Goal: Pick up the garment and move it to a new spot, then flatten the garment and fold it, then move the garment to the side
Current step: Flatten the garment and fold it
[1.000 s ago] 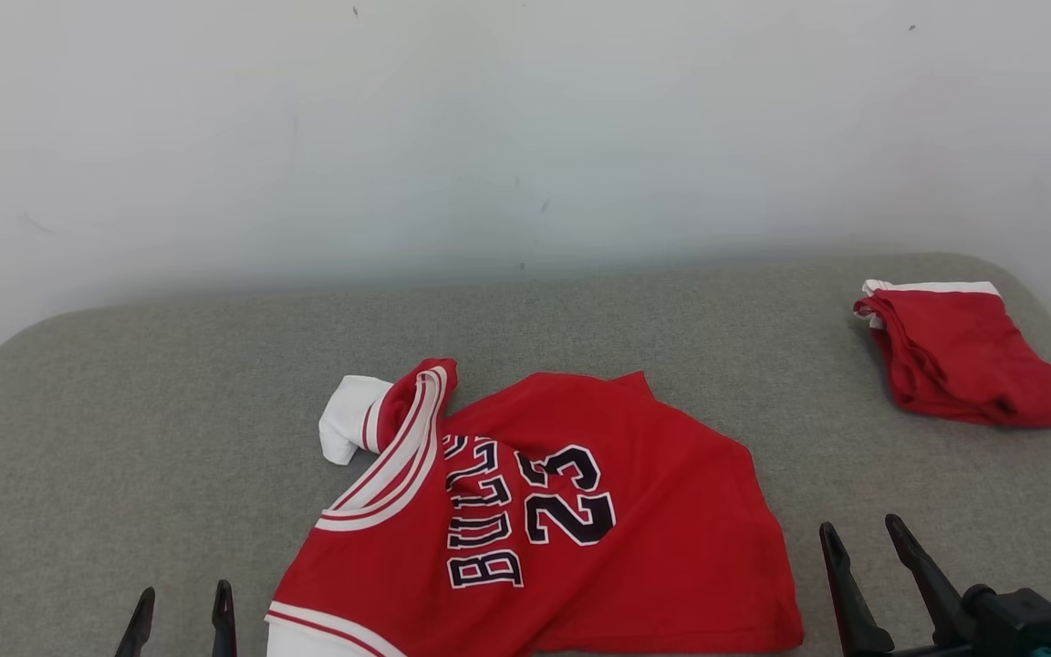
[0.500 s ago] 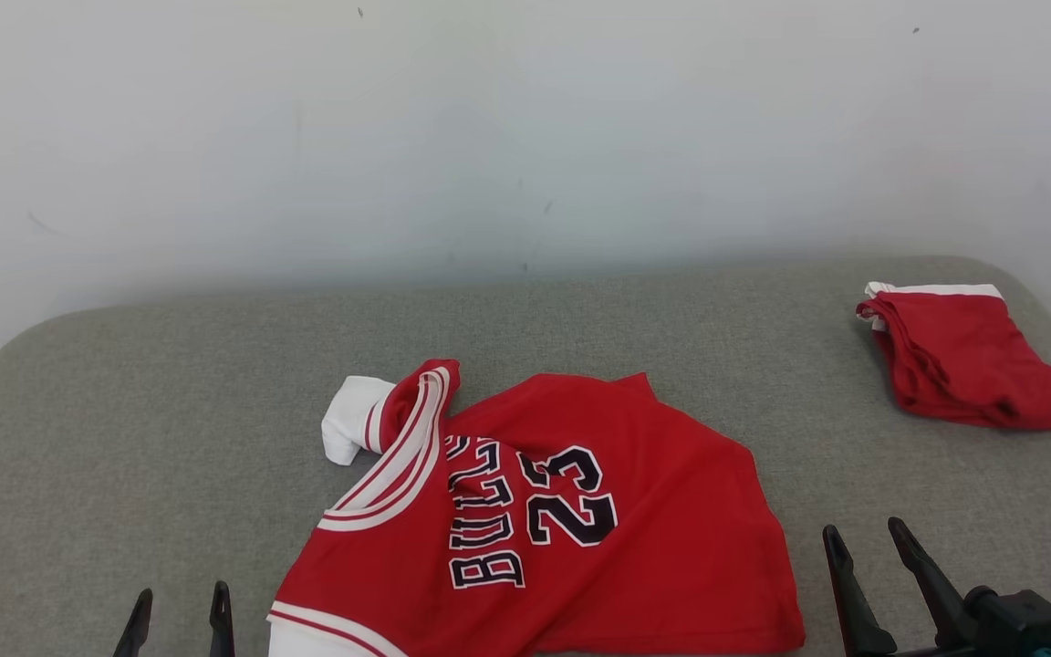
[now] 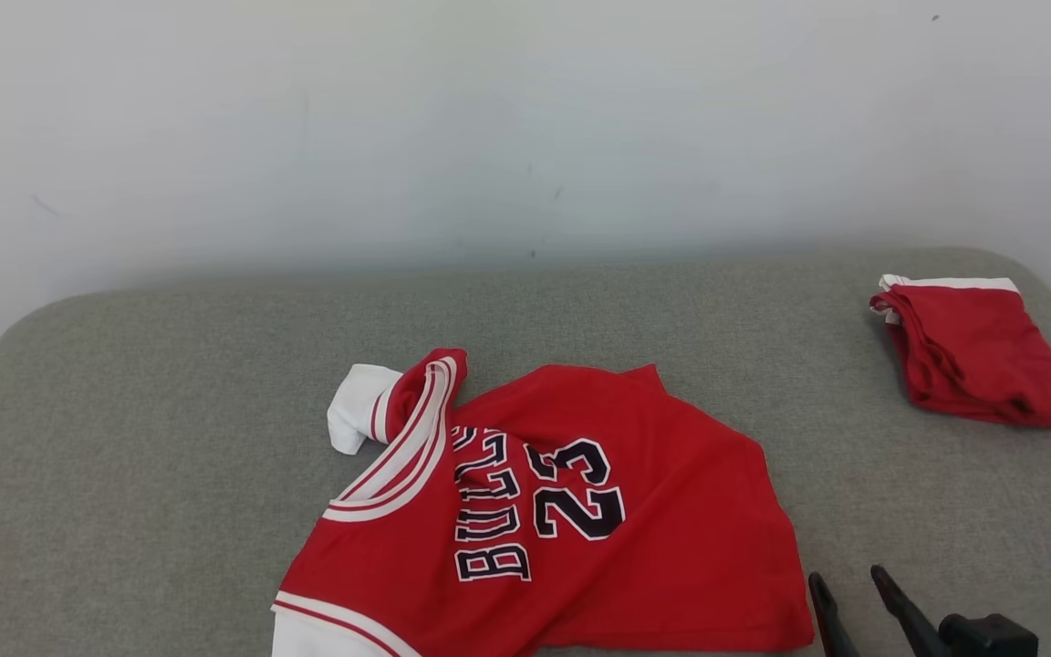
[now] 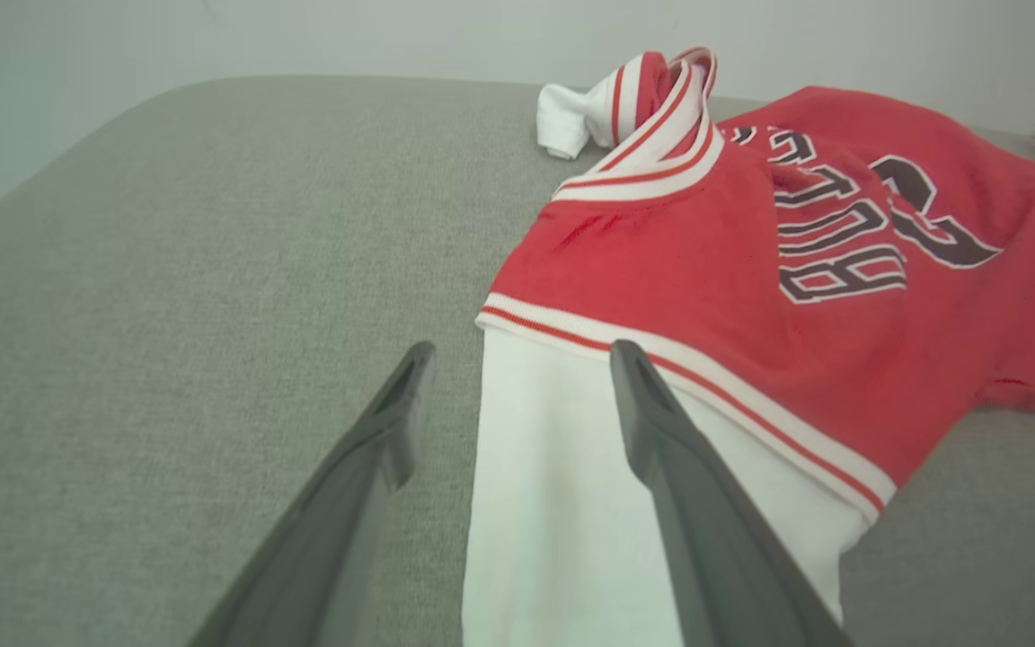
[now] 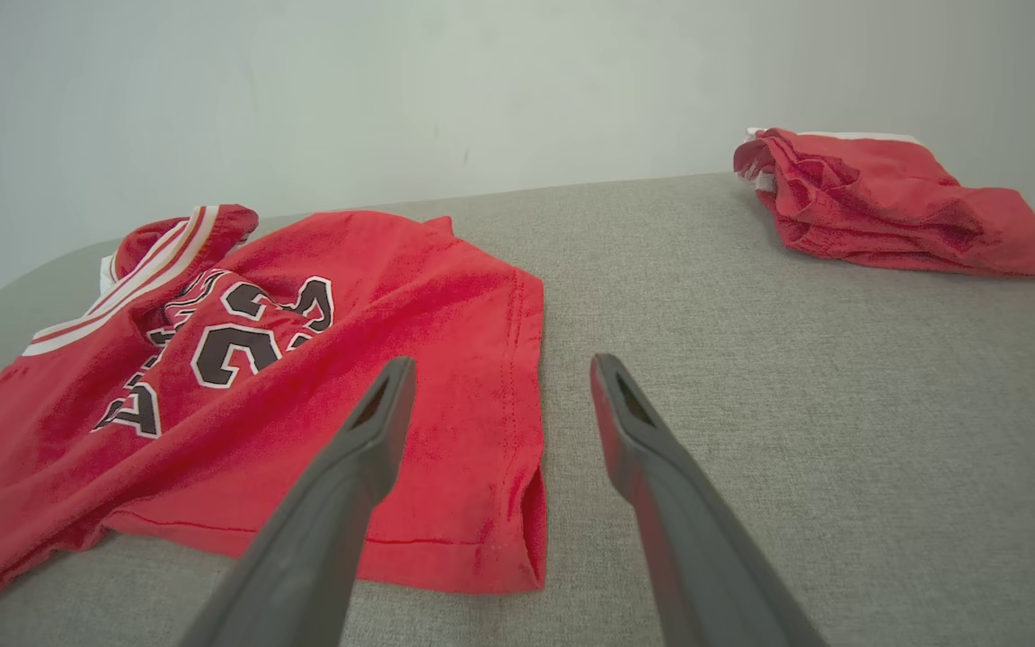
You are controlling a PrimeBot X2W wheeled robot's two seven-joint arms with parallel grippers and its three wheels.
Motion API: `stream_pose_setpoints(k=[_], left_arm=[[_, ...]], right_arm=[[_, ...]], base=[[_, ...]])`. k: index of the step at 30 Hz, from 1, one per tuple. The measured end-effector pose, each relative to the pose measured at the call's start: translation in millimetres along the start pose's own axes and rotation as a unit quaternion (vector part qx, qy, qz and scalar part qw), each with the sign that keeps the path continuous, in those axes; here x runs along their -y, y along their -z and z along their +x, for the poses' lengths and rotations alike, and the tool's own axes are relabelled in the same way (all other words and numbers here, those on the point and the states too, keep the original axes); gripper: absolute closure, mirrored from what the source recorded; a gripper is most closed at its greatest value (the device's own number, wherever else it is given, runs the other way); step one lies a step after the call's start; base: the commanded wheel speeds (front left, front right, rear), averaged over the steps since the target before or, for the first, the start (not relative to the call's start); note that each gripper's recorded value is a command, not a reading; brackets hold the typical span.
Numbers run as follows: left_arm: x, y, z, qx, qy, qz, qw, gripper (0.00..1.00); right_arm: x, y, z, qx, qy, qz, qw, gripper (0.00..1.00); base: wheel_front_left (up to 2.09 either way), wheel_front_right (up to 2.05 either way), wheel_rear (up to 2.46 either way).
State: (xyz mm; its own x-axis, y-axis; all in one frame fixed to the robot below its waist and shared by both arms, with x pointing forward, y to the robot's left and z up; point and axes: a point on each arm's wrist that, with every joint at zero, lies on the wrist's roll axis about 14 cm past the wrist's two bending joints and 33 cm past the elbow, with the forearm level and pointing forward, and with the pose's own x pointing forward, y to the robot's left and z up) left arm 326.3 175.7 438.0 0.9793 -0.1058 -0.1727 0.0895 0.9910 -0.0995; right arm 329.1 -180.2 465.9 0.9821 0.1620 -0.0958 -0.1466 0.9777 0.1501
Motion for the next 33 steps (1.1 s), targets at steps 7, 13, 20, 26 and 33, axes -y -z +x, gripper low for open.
stream_pose_setpoints(k=[7,13,20,26,33], left_arm=[[2.4,55.8,-13.0,-0.087,-0.002,-0.027,0.996,0.0],[-8.9,80.4,-18.1,-0.126,-0.018,-0.037,0.991,0.0],[-7.1,93.8,-15.3,-0.15,-0.014,-0.045,0.988,0.0],[-5.5,100.2,-11.8,-0.164,-0.012,-0.057,0.985,0.0],[-4.3,102.5,-8.3,-0.169,-0.013,-0.069,0.983,1.0]], right_arm=[[0.7,35.7,-2.1,-0.056,0.001,0.008,0.998,0.0],[-5.5,61.3,0.5,-0.094,-0.003,0.018,0.995,0.0],[-7.1,73.4,12.4,-0.114,-0.002,0.022,0.993,0.0],[-8.8,83.5,18.9,-0.134,-0.005,0.021,0.991,0.0],[-12.4,86.7,22.5,-0.139,-0.009,0.029,0.99,1.0]], base=[[0.0,0.0,0.0],[0.0,0.0,0.0],[0.0,0.0,0.0],[0.0,0.0,0.0],[0.0,0.0,0.0]])
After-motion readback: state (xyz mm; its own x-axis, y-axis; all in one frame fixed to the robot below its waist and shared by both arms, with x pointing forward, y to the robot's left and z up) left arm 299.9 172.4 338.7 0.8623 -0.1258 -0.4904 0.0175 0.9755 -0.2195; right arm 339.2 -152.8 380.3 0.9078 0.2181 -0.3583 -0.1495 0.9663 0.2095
